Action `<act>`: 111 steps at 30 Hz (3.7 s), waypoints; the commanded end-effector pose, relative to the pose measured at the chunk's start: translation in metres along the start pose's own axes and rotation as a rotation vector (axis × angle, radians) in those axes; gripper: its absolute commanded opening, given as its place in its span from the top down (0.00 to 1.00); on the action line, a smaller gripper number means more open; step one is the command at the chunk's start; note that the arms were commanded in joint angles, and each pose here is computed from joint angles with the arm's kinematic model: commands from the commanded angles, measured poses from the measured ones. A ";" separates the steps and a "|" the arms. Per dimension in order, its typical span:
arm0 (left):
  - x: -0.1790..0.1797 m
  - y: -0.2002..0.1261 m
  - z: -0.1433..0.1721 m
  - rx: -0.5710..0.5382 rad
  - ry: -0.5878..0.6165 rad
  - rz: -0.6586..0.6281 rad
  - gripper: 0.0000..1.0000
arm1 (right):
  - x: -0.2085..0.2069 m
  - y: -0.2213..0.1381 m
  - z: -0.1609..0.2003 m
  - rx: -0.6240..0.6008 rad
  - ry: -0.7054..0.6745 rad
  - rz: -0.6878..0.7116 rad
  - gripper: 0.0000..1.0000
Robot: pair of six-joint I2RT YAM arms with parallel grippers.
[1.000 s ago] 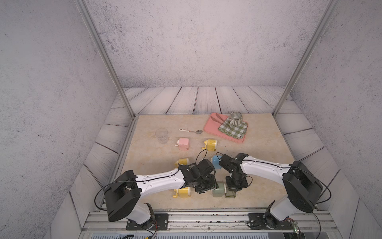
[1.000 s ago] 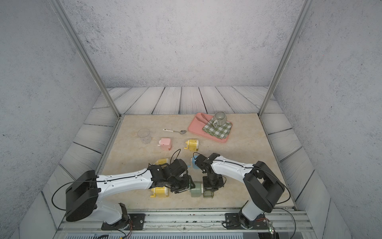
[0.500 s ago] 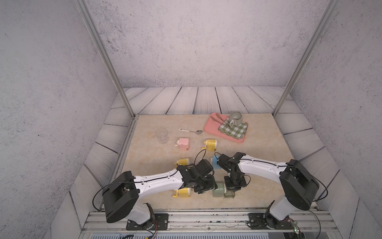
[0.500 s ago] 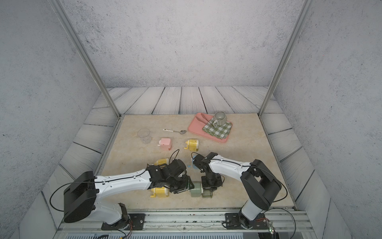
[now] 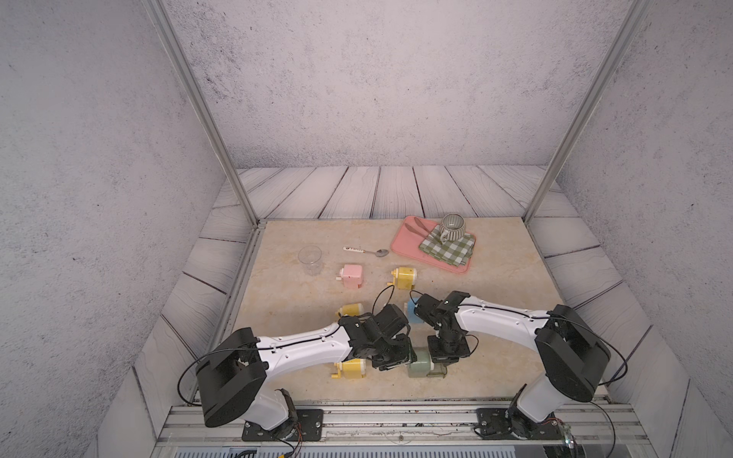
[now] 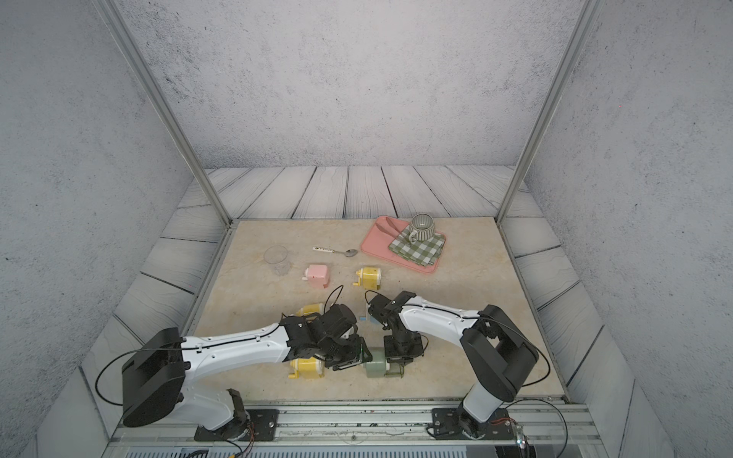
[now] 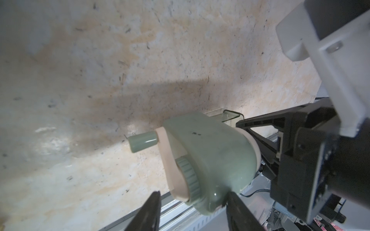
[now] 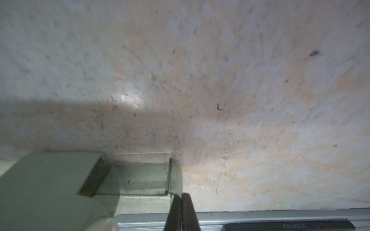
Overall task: Put the tray back into the pencil sharpener
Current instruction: Close the container of the pencil sharpener.
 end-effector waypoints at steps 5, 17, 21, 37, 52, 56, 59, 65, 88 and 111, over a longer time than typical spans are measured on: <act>0.046 0.010 0.025 0.112 -0.043 -0.183 0.45 | 0.007 -0.005 -0.002 -0.003 0.006 -0.015 1.00; 0.045 0.012 0.023 0.119 -0.041 -0.178 0.46 | 0.014 -0.009 0.000 0.005 -0.030 -0.068 1.00; 0.045 0.012 0.023 0.120 -0.042 -0.180 0.46 | 0.014 -0.007 0.001 0.009 -0.031 -0.078 1.00; 0.047 0.012 0.024 0.122 -0.049 -0.180 0.47 | 0.019 -0.005 0.000 0.020 -0.026 -0.094 1.00; 0.047 0.013 0.024 0.120 -0.049 -0.178 0.48 | 0.023 -0.004 0.008 0.043 -0.049 -0.171 1.00; 0.048 0.013 0.024 0.122 -0.052 -0.181 0.48 | 0.019 -0.006 0.008 0.031 -0.041 -0.169 0.98; 0.047 0.013 0.024 0.122 -0.051 -0.180 0.49 | 0.015 -0.010 0.007 0.010 -0.036 -0.155 0.92; 0.046 0.012 0.024 0.121 -0.050 -0.181 0.49 | 0.009 -0.022 0.004 -0.027 -0.028 -0.149 0.88; 0.045 0.014 0.022 0.128 -0.046 -0.181 0.50 | -0.033 -0.009 -0.001 0.091 0.271 -0.425 1.00; 0.047 0.013 0.025 0.128 -0.053 -0.184 0.51 | -0.015 0.016 -0.004 0.181 0.312 -0.512 1.00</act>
Point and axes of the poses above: each gripper's point midway between its finger pads, its own y axis out along the fingers, its own x axis along the line the jaws close on, z = x × y, the point moved 4 cm from there along -y, back along the fingers, and after that the axes turned 15 degrees about y, right-handed, at the moved point
